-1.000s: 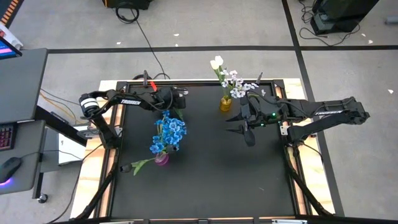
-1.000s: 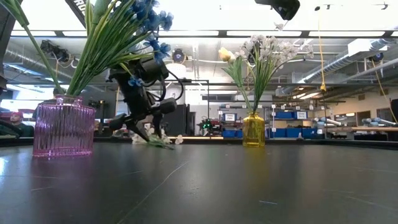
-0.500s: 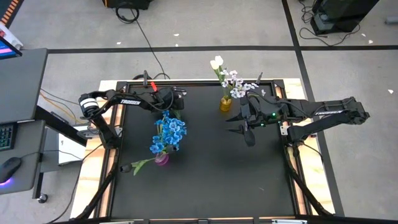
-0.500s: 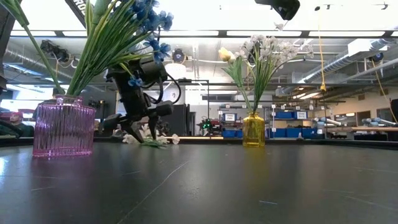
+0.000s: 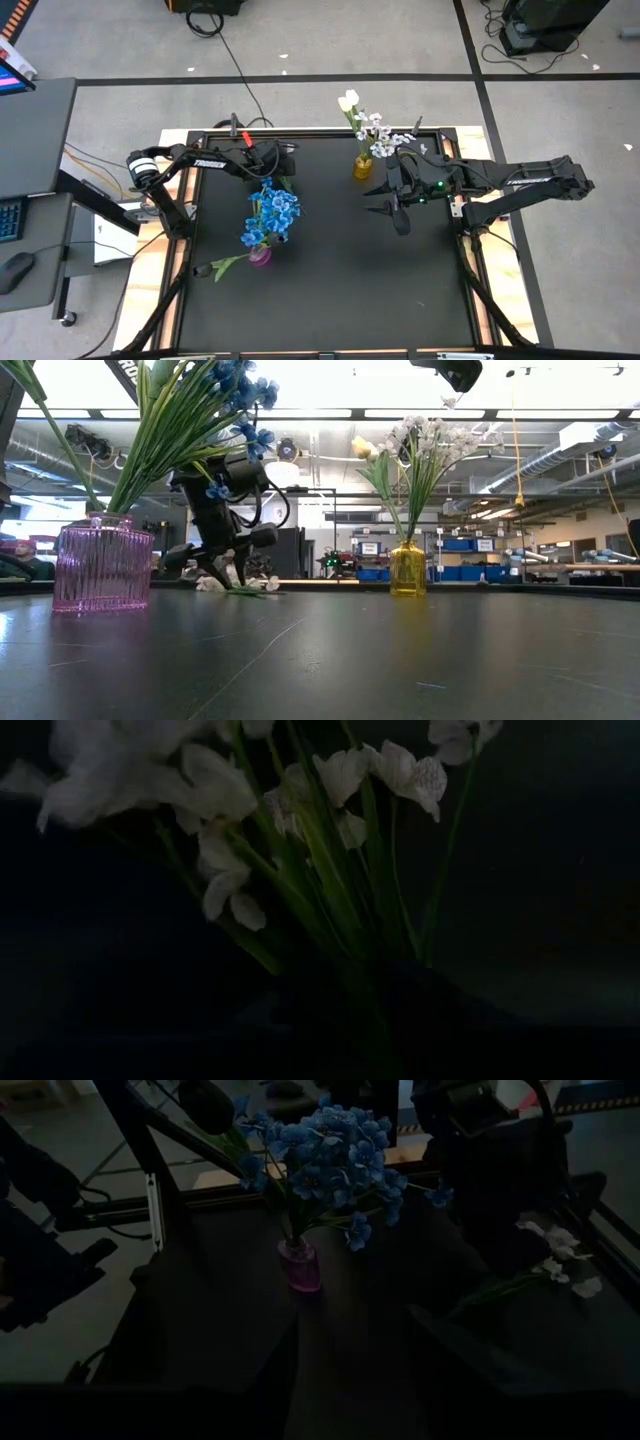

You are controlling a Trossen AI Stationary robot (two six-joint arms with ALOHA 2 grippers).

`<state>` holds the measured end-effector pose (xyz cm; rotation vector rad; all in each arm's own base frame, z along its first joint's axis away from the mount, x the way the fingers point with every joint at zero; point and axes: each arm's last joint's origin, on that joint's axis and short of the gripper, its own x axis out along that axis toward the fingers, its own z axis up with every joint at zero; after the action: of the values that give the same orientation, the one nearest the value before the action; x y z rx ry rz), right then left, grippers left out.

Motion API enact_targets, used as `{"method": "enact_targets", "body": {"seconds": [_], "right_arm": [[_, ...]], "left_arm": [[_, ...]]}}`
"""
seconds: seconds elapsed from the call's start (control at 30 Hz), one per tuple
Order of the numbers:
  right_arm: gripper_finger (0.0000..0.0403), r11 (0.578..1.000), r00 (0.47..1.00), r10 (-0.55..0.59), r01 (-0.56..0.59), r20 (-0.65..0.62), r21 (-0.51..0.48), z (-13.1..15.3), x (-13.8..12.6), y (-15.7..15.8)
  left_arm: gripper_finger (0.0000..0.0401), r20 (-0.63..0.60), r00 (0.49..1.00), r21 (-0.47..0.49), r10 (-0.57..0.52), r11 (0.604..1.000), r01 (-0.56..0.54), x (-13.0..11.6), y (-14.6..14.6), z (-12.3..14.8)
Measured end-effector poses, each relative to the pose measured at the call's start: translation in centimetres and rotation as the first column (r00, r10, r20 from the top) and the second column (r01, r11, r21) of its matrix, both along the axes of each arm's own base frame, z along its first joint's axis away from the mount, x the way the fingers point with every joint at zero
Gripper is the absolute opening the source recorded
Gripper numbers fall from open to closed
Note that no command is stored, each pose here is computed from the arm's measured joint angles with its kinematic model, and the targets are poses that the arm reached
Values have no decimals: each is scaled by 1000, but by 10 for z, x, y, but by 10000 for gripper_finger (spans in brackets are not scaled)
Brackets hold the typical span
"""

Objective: Sort flowers into vase by color
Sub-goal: Put the white flowers into the yellow vase

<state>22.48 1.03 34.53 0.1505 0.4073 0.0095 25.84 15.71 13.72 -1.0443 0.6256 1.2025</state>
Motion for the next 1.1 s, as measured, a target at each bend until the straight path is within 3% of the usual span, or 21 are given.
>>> {"method": "enact_targets", "body": {"seconds": [0.33,0.77,0.93,1.1], "right_arm": [[190,1000,1000,0,0,0,0,0,0,0],[190,1000,1000,0,0,0,0,0,0,0],[190,1000,1000,0,0,0,0,0,0,0],[190,1000,1000,0,0,0,0,0,0,0]], "left_arm": [[28,47,999,36,-23,999,21,5,2,2],[21,348,920,273,-179,958,83,37,3,30],[21,444,856,405,-264,912,71,47,3,46],[21,482,802,566,-353,824,23,54,1,65]]}}
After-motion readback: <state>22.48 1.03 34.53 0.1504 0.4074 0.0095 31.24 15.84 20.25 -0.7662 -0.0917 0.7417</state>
